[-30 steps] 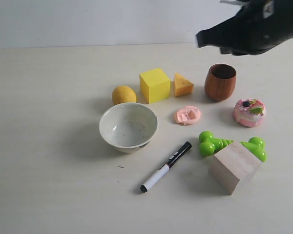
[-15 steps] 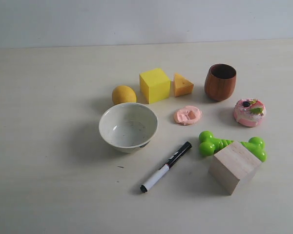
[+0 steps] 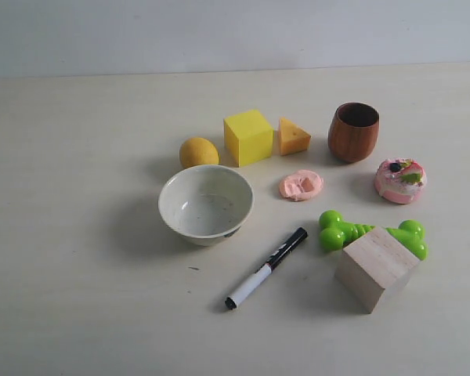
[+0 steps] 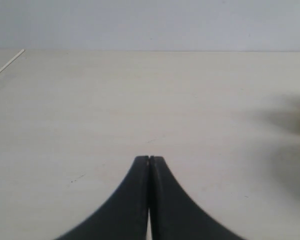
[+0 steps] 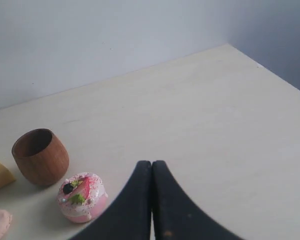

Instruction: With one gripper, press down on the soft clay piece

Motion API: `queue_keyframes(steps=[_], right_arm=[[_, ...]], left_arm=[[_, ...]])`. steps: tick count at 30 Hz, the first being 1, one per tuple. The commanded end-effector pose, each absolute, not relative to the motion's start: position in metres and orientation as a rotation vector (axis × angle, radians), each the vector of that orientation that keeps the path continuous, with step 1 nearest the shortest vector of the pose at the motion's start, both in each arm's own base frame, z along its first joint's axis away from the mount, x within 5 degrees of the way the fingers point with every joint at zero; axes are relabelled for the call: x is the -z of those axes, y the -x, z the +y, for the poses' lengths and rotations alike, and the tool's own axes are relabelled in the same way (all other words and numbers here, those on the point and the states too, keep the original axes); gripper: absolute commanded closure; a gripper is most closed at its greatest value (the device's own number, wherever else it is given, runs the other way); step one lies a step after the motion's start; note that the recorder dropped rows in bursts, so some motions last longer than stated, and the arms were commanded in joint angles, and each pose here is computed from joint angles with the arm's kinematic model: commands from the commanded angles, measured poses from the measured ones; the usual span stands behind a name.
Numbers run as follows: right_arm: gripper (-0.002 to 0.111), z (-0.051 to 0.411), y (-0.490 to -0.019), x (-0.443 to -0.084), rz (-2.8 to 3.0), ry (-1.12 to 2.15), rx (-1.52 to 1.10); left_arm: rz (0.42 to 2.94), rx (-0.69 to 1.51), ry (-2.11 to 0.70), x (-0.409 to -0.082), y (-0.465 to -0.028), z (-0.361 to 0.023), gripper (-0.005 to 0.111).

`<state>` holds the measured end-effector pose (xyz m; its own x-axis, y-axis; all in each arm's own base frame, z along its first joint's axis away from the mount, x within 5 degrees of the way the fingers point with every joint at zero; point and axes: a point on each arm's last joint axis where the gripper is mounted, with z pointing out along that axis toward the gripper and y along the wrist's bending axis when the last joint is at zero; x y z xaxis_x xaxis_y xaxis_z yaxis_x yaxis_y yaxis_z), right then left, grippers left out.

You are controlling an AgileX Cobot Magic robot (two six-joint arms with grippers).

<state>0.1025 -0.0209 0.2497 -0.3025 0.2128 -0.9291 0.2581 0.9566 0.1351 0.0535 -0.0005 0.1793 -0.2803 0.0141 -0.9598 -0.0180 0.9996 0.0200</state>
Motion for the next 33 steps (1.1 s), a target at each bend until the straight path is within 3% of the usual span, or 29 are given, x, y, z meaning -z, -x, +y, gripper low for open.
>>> queue_keyframes(steps=[1,17,28,33], right_arm=[[0.108,-0.02,-0.103,-0.247,1.839,-0.307,0.04],[0.108,-0.009,-0.076,-0.242,1.796,-0.182,0.024],[0.108,-0.007,-0.062,-0.195,1.76,-0.167,0.049],[0.108,-0.008,-0.06,-0.191,1.749,-0.154,0.067]], left_arm=[[1.837,-0.024,0.005,-0.181,-0.053,-0.001,0.107],[1.837,-0.024,0.005,-0.181,-0.053,-0.001,0.107],[1.837,-0.024,0.005,-0.181,-0.053,-0.001,0.107],[1.837,-0.024,0.005,-0.181,-0.053,-0.001,0.107]])
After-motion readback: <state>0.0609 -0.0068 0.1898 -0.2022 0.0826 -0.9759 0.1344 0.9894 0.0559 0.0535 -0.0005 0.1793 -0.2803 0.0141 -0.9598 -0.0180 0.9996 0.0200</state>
